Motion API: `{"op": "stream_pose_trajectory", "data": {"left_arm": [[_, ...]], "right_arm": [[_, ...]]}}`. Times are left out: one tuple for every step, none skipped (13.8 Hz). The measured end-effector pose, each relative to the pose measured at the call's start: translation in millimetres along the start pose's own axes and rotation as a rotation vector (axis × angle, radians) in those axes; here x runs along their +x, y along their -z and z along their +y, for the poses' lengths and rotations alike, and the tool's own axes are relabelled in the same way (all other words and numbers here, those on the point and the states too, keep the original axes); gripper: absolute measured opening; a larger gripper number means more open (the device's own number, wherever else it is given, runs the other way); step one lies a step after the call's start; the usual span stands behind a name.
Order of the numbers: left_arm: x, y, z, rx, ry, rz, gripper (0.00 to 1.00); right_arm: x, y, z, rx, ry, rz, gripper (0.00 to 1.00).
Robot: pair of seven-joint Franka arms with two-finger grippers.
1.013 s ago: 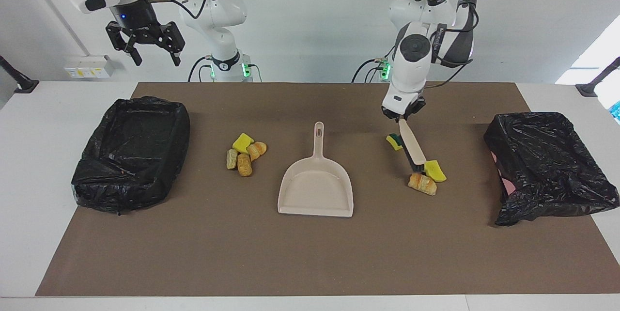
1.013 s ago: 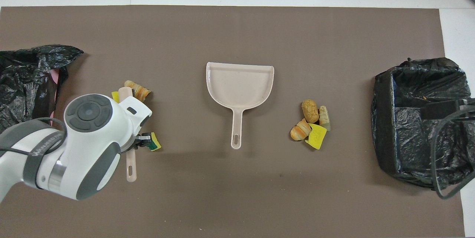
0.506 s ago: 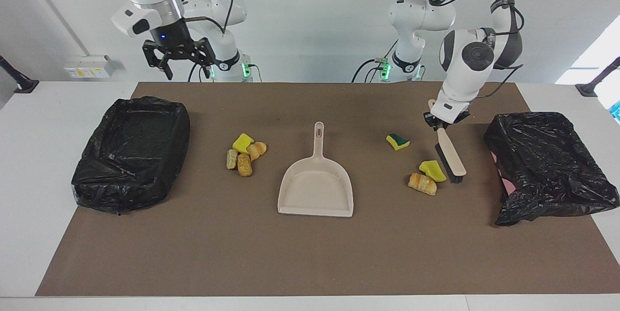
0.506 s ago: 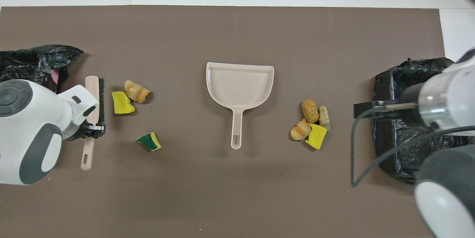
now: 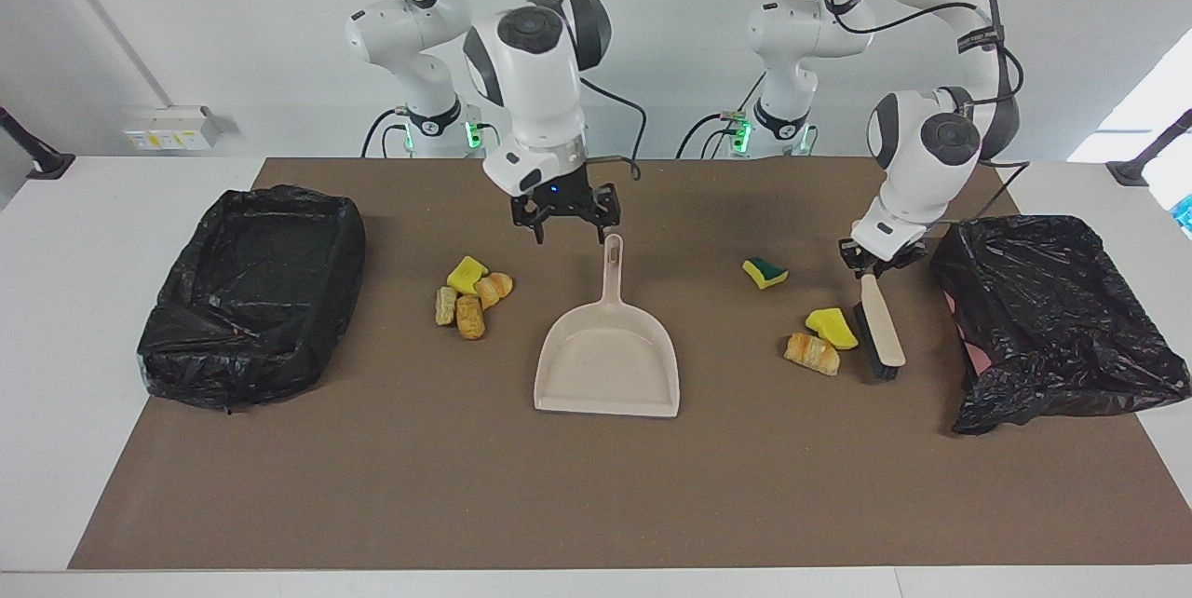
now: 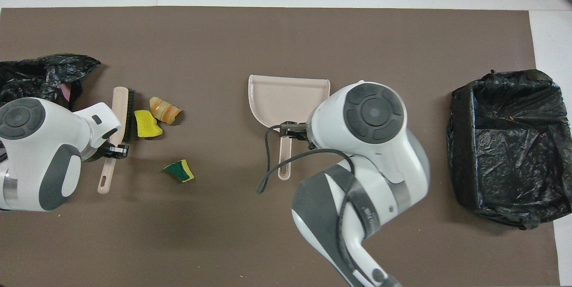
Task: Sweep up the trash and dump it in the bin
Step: 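Grasp the dustpan handle with the right gripper while the left gripper sweeps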
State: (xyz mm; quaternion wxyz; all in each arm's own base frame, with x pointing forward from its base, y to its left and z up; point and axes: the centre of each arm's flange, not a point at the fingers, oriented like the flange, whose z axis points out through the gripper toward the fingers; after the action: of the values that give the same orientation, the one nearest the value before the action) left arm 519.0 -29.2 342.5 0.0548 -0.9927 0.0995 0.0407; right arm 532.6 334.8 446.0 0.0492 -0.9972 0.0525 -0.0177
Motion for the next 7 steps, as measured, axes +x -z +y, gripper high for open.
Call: {"op": "stream_pose_trajectory", "data": {"left_arm": [[3.1,-1.6,2.5,0.001,-0.050,0.008,0.26],[4.7,-0.4,5.4,0.002,-0.113,0.015,0.26],[5.7,0.5,9.2,0.004,-0.180,0.020,0.26],[7.2,1.9,15.5,0.006,-0.259,0.027,0.26],[8.9,3.5,24.6,0.010,-0.321,0.036,0.26],[10.2,4.9,35.0,0.013,-0.370,0.042,0.26],[11.0,6.2,46.9,0.015,-0.412,0.045,0.26]], "right_arm": [[-4.3,-20.2,-13.1,-0.003,-0.009,-0.013,1.00],[-8.4,-37.9,-22.6,-0.003,-0.021,-0.032,1.00],[-12.9,-53.5,-29.8,-0.006,-0.024,-0.057,1.00],[-20.3,-70.7,-39.6,-0.006,-0.016,-0.081,1.00],[-28.0,-84.3,-48.8,-0.012,-0.002,-0.093,1.00],[-31.6,-93.3,-51.9,-0.021,0.003,-0.103,1.00],[-31.6,-99.1,-50.7,-0.027,0.002,-0.110,1.00]]}}
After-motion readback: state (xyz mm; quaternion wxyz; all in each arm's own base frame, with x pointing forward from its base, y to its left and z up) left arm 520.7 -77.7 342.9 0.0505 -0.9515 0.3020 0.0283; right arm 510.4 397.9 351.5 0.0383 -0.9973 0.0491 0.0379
